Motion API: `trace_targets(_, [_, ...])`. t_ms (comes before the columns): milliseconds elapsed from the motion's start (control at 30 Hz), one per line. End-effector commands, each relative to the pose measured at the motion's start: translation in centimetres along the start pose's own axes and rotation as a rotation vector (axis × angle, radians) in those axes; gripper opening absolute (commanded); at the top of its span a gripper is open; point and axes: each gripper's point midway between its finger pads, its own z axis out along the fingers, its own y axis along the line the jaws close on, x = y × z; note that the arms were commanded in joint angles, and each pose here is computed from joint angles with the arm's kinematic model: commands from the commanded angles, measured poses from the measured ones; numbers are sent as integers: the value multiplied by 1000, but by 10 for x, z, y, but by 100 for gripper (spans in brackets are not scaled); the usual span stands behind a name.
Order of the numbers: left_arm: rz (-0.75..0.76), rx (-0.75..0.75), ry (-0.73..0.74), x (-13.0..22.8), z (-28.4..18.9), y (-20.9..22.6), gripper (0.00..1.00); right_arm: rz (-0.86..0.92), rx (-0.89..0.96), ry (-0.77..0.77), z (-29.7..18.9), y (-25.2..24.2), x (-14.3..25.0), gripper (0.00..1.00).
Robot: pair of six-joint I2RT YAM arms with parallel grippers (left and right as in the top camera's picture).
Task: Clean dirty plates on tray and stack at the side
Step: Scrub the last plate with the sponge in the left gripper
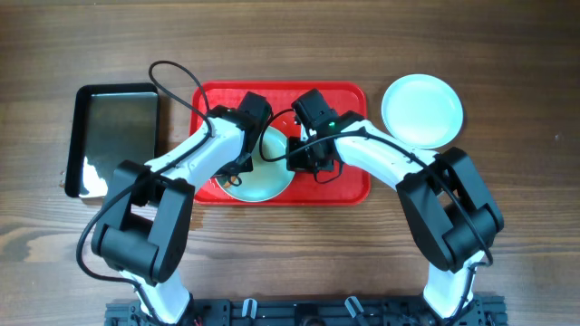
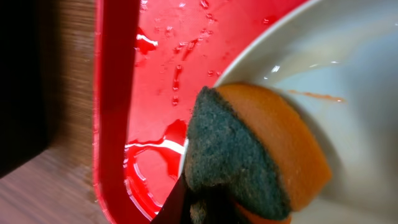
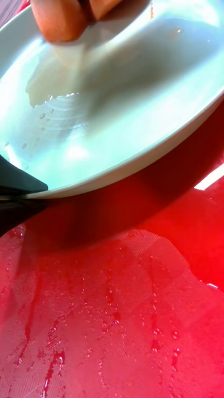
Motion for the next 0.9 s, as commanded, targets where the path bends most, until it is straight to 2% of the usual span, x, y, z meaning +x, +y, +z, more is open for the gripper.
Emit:
trace_targets(0, [-102,-123,-107,-25,-18,34,4,35,100,19,11,-30,6,4])
trace_targets(167, [-194,18,-166,-36,-50,28,4,36,101,22,11,-31,6,4])
trace_targets(367, [-180,302,-45,-23,-52,-26,4,36,101,22,11,-31,6,4])
trace_targets(567, [-145,511,-37,-29,-66,-63,4,37,102,24,11,-31,7,4])
trace_targets(867, [-114,512,-10,-29,-45,-78,4,38,100,27,11,-31,8,4])
